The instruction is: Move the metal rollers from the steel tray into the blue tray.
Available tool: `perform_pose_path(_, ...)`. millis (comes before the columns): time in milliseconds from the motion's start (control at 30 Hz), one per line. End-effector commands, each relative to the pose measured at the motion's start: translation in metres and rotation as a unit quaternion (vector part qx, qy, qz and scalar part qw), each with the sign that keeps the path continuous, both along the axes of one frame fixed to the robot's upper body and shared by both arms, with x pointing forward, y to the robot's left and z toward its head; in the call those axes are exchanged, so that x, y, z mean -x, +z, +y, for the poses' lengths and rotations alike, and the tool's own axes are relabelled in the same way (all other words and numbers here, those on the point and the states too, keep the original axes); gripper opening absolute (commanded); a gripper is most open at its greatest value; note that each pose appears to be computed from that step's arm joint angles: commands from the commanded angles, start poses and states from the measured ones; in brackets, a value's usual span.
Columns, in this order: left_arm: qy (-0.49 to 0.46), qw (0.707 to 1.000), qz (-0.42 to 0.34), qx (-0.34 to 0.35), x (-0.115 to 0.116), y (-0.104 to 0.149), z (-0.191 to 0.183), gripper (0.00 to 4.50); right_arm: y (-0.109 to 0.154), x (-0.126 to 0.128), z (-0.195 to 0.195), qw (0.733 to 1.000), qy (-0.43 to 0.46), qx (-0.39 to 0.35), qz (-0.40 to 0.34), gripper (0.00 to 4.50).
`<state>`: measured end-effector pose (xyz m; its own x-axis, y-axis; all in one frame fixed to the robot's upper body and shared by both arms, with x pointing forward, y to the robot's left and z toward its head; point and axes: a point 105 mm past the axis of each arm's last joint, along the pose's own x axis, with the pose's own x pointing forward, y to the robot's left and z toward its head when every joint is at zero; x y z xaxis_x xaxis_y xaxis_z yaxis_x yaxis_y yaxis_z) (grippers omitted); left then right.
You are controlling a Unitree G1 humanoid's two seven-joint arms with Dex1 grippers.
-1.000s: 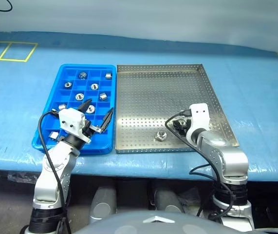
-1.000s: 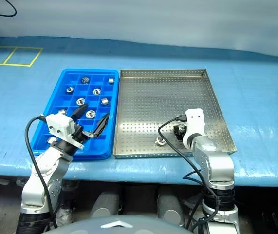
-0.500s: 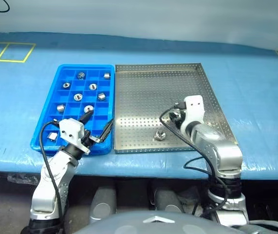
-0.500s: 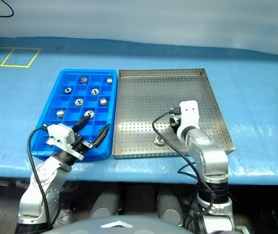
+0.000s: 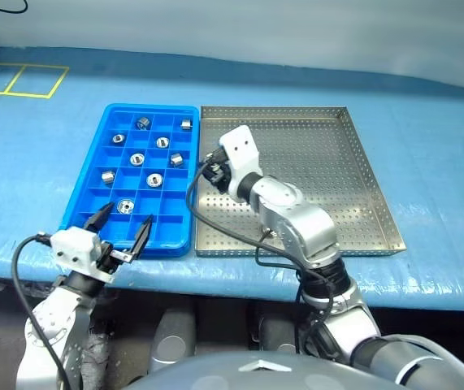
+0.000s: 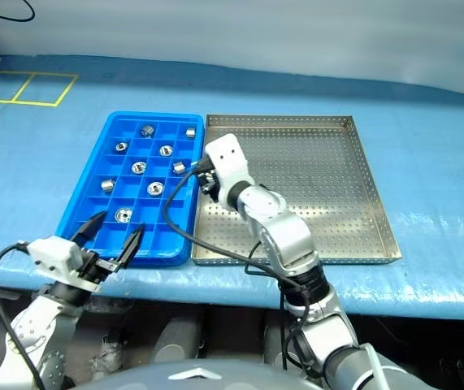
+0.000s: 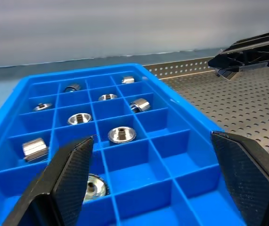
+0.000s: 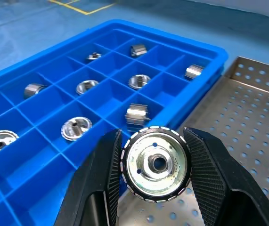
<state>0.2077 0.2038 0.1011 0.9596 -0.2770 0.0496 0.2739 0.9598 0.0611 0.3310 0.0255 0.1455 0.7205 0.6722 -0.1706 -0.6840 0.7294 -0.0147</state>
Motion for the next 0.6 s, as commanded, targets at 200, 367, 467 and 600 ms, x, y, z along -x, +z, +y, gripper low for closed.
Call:
perform_pose_path(200, 0.036, 0.998, -0.044, -0.006, 0.020, 0.022, 0.006, 4.38, 0.015, 0.018, 0.047, 0.994, 0.099, -0.011, -0.038, 1.75)
perform_pose_path(367, 0.044, 0.998, -0.045, -0.002, 0.024, 0.022, 0.007, 4.38, -0.006, 0.023, 0.052, 0.992, 0.121, 0.010, -0.018, 1.75)
perform_pose_path(467, 0.042, 0.998, -0.044, 0.001, 0.023, 0.021, 0.005, 4.38, -0.016, 0.022, 0.047, 0.993, 0.117, 0.022, -0.007, 1.75)
perform_pose_path(600, 0.029, 0.999, -0.045, 0.007, 0.020, 0.020, 0.000, 4.38, -0.027, 0.029, 0.041, 0.991, 0.130, 0.032, 0.020, 1.75)
